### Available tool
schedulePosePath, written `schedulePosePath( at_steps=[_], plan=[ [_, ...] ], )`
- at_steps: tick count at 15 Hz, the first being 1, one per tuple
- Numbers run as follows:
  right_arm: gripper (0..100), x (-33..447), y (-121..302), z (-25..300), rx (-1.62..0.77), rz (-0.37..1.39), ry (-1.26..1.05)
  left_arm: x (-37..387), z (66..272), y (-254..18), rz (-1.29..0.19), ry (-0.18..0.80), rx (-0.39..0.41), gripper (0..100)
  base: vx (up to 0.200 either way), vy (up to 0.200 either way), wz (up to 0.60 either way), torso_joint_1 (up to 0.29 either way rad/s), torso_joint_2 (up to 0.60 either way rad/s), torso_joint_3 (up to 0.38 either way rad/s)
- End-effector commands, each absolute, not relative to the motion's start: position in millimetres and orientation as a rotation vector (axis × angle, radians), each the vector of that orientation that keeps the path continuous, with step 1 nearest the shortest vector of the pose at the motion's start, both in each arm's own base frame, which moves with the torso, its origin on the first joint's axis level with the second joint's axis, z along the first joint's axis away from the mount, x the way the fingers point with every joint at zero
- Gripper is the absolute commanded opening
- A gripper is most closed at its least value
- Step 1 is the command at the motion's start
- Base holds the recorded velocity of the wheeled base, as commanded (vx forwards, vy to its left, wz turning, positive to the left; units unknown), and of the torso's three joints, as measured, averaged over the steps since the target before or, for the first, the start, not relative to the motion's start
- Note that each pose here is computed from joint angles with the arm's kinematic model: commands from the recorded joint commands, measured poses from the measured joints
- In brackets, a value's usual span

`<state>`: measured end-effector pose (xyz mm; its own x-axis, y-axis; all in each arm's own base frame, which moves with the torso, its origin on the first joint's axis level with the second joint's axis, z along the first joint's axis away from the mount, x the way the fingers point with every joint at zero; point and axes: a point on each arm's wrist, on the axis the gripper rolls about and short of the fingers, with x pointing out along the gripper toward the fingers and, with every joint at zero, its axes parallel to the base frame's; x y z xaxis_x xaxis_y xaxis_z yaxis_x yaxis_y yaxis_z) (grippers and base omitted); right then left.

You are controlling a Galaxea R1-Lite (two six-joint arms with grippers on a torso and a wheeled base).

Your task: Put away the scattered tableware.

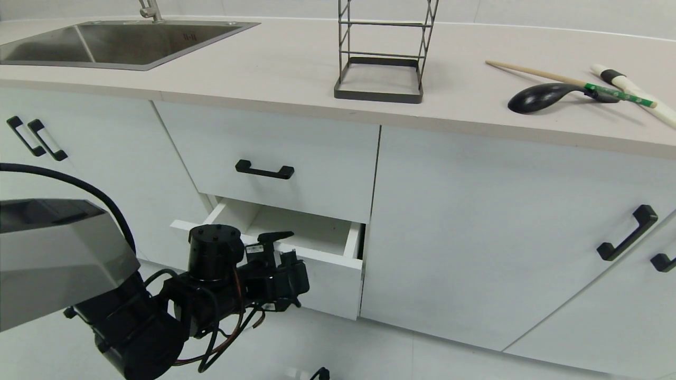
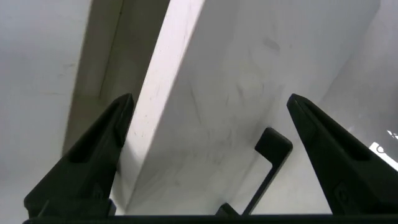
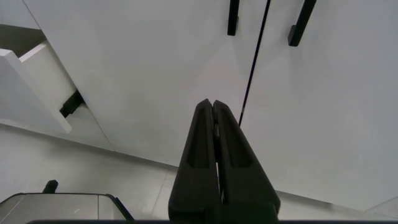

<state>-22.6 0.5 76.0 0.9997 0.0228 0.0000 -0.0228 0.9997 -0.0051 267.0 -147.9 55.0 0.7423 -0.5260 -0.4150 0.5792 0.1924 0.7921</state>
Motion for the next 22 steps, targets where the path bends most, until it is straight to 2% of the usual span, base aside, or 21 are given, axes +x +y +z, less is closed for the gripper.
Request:
schedulePosePath(
  at_steps=[1, 3, 6, 9, 13, 14, 16, 17, 19, 20, 21, 22],
  plan=[
    [0, -23, 1, 76, -0.006, 0.023, 0.0, 242, 63, -135, -0.787, 0.07, 1.141, 100, 0.0, 0.0, 0.0, 0.0, 0.0, 0.0],
    [0, -22, 1, 76, -0.006, 0.023, 0.001, 207, 70, -115, -0.795, 0.096, 1.143, 100, 0.0, 0.0, 0.0, 0.0, 0.0, 0.0],
    [0, -23, 1, 76, -0.005, 0.023, 0.0, 167, 82, -97, -0.798, 0.067, 1.143, 100, 0.0, 0.0, 0.0, 0.0, 0.0, 0.0],
    [0, -22, 1, 76, -0.005, 0.023, 0.001, 157, 90, -94, -0.788, 0.023, 1.137, 100, 0.0, 0.0, 0.0, 0.0, 0.0, 0.0],
    [0, -22, 1, 76, -0.005, 0.023, 0.001, 148, 87, -90, -0.805, 0.034, 1.128, 100, 0.0, 0.0, 0.0, 0.0, 0.0, 0.0],
    [0, -22, 1, 76, -0.005, 0.023, 0.001, 143, 91, -87, -0.793, 0.015, 1.122, 100, 0.0, 0.0, 0.0, 0.0, 0.0, 0.0],
    [0, -22, 1, 76, -0.005, 0.023, 0.001, 132, 109, -89, -0.775, -0.101, 1.082, 100, 0.0, 0.0, 0.0, 0.0, 0.0, 0.0],
    [0, -23, 1, 76, -0.005, 0.023, 0.0, 127, 135, -97, -0.756, -0.246, 1.007, 100, 0.0, 0.0, 0.0, 0.0, 0.0, 0.0],
    [0, -23, 1, 76, -0.005, 0.023, 0.0, 120, 190, -91, -0.589, -0.431, 0.855, 100, 0.0, 0.0, 0.0, 0.0, 0.0, 0.0],
    [0, -23, 1, 76, -0.005, 0.023, 0.0, 120, 190, -91, -0.589, -0.431, 0.855, 100, 0.0, 0.0, 0.0, 0.0, 0.0, 0.0],
    [0, -22, 1, 76, -0.006, 0.023, 0.001, 118, 223, -64, -0.376, -0.404, 0.674, 100, 0.0, 0.0, 0.0, 0.0, 0.0, 0.0],
    [0, -22, 1, 76, -0.005, 0.023, 0.001, 118, 223, -53, -0.341, -0.306, 0.593, 100, 0.0, 0.0, 0.0, 0.0, 0.0, 0.0]
  ],
)
